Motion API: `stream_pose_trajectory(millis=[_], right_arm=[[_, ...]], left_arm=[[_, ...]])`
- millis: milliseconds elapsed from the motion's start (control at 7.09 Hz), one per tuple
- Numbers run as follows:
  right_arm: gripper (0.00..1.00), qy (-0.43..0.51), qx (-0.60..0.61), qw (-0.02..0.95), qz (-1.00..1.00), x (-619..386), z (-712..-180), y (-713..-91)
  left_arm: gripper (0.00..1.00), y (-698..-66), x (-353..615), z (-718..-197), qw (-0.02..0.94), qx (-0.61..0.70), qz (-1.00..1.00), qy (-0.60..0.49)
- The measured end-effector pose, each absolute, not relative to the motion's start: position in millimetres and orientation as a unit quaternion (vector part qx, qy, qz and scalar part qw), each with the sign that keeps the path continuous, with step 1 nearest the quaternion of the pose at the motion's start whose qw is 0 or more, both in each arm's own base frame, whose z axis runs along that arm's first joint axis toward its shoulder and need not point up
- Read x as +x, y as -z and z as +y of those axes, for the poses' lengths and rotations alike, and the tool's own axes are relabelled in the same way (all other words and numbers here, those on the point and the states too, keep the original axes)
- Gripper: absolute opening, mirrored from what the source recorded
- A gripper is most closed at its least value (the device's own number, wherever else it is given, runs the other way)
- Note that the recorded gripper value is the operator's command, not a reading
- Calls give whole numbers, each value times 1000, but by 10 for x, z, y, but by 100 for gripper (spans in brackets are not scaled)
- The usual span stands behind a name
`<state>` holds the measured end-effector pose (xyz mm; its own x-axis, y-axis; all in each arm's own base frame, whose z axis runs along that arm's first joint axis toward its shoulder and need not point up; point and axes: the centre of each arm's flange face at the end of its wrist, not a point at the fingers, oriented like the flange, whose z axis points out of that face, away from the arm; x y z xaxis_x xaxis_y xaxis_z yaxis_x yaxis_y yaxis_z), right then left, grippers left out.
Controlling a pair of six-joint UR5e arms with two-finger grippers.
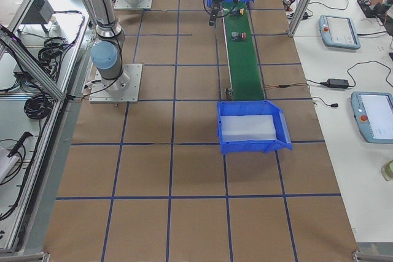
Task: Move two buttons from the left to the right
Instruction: 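Withdraw the left gripper above its bin while the belt carries both buttons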
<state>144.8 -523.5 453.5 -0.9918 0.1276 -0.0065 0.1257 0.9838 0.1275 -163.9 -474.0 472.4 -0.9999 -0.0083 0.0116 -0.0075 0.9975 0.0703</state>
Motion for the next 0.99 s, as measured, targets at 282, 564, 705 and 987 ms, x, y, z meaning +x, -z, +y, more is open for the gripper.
stream_pose_trajectory(millis=[282, 564, 705, 987], right_arm=[[100, -48, 62, 7, 997, 1446, -5277, -4552], [100, -35, 63, 8, 997, 1437, -5323, -4560], [100, -32, 63, 8, 997, 1432, -5337, -4559], [100, -18, 62, 7, 998, 1426, -5467, -4498]], left_arm=[[100, -4656, -1659, -4983, 5, 1, -1000, 8], [100, -4685, -1671, -5095, 6, -6, -1000, -9], [100, -4769, -1706, -5069, 12, -16, -1000, -17], [100, -4970, -1763, -4861, 21, -19, -999, -32]])
